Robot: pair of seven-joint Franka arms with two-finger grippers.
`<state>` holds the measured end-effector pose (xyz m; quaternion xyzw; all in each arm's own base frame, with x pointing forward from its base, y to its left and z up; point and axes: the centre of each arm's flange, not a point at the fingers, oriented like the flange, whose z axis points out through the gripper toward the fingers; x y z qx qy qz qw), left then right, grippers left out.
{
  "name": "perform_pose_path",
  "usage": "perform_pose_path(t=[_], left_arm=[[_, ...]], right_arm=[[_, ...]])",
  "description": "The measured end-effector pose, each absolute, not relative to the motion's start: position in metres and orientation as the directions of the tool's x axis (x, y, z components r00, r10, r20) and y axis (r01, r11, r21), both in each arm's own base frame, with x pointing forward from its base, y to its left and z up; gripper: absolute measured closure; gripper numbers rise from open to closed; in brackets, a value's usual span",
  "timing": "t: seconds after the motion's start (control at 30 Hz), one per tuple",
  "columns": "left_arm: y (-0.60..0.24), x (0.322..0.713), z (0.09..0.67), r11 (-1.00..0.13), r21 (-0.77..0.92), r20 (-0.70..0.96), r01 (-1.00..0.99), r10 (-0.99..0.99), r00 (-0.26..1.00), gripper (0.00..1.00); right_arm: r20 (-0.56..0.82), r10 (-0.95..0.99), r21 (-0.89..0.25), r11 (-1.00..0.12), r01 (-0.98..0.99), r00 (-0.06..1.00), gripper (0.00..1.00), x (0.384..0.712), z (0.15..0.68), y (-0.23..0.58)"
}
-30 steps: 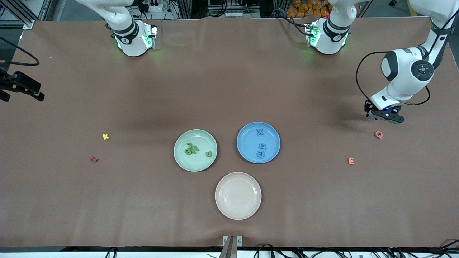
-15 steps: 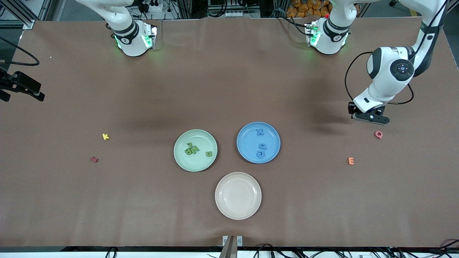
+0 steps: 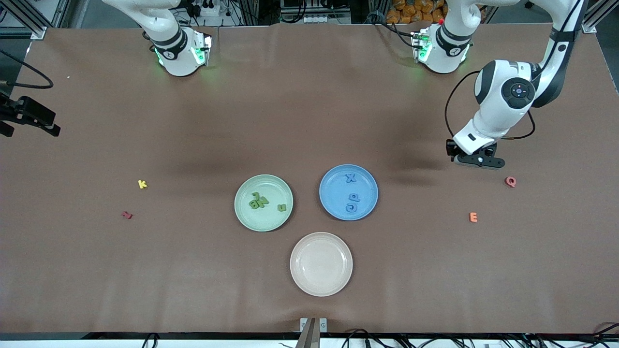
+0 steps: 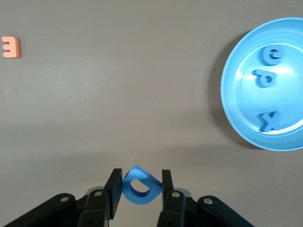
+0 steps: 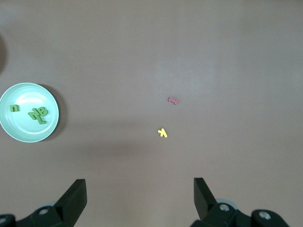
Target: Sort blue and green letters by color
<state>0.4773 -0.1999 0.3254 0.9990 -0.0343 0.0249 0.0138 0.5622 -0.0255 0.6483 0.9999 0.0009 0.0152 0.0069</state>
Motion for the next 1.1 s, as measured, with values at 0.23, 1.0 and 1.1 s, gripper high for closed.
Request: perform_pose_path(t=[0.23, 1.0, 1.1], left_arm=[[-0.223, 0.473, 0.324, -0.998, 0.047, 0.041, -0.05, -0.048, 0.998, 0.62], [-0.296, 0.483, 0.313, -0.998, 0.062, 0.041, 0.032, 0.035, 0.999, 0.62], [-0.3, 0.487, 0.315, -0.997, 0.065, 0.044, 0.037, 0.04, 0.998, 0.62]], right_arm=[[0.031, 0.002, 0.014, -1.0, 0.002, 1.0, 0.0, 0.562, 0.648, -0.025], [0.032, 0.002, 0.014, -1.0, 0.001, 0.999, 0.0, 0.562, 0.649, -0.026], [0.033, 0.002, 0.014, -1.0, 0.001, 0.999, 0.0, 0.562, 0.649, -0.026]])
